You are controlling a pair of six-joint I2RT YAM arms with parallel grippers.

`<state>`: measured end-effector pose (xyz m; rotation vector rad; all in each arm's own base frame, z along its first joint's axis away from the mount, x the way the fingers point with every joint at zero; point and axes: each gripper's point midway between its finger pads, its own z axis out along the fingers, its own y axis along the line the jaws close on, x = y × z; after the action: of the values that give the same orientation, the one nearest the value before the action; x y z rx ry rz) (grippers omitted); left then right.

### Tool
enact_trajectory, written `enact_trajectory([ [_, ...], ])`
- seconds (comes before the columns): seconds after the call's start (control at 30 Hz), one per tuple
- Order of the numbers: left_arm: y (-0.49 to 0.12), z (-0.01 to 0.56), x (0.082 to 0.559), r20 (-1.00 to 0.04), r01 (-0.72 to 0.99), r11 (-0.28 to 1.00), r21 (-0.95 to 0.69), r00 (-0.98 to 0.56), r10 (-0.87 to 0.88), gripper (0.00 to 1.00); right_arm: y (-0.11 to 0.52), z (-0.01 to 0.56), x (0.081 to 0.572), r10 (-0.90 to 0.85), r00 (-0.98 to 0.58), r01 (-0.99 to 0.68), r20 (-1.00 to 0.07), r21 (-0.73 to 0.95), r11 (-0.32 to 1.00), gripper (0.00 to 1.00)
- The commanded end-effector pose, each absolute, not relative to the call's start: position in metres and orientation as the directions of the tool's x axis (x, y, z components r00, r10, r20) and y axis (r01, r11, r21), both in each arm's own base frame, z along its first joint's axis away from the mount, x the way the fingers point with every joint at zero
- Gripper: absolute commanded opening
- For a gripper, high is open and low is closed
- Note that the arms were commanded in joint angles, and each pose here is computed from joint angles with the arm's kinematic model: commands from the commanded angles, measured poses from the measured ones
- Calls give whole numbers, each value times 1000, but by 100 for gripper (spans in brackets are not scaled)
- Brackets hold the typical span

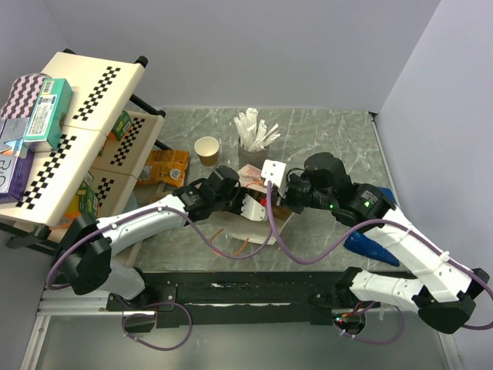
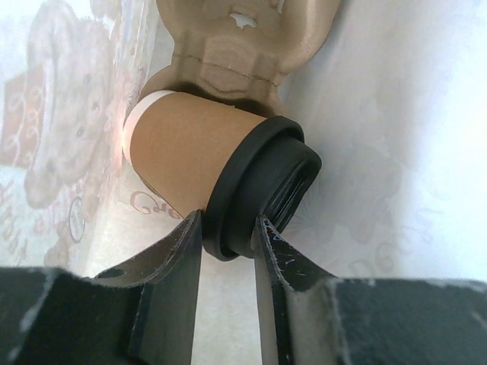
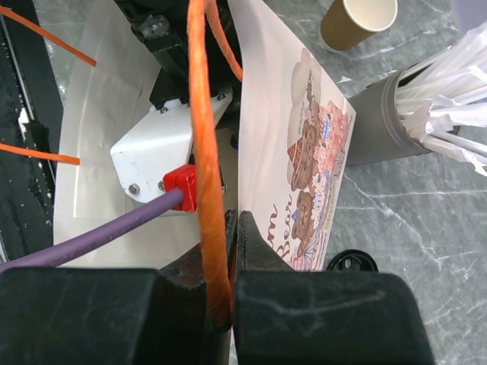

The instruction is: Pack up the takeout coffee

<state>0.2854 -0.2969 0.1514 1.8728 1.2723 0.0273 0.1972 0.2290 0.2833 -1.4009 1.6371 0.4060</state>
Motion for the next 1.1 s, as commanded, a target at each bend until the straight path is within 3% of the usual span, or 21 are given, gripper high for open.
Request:
enact_trajectory([
  [0.0,-292,172,290,-488,773,-29,633,428,761,17,233,301,199,-565,100,-891,-819,-326,315,0],
  [0.13,-292,178,291,-524,805,-3,594,390,757,13,233,300,201,-570,91,-891,-817,-322,319,0],
  [0.37,-294,179,278,-638,929,53,366,209,741,12,233,301,204,-570,100,-885,-816,-335,324,0],
  [0.77,-307,169,244,-723,991,115,64,-34,690,9,230,299,205,-576,107,-878,-810,-349,328,0],
  [1.07,-311,184,247,-795,972,234,-20,-158,586,5,225,293,203,-589,163,-865,-791,-402,301,0],
])
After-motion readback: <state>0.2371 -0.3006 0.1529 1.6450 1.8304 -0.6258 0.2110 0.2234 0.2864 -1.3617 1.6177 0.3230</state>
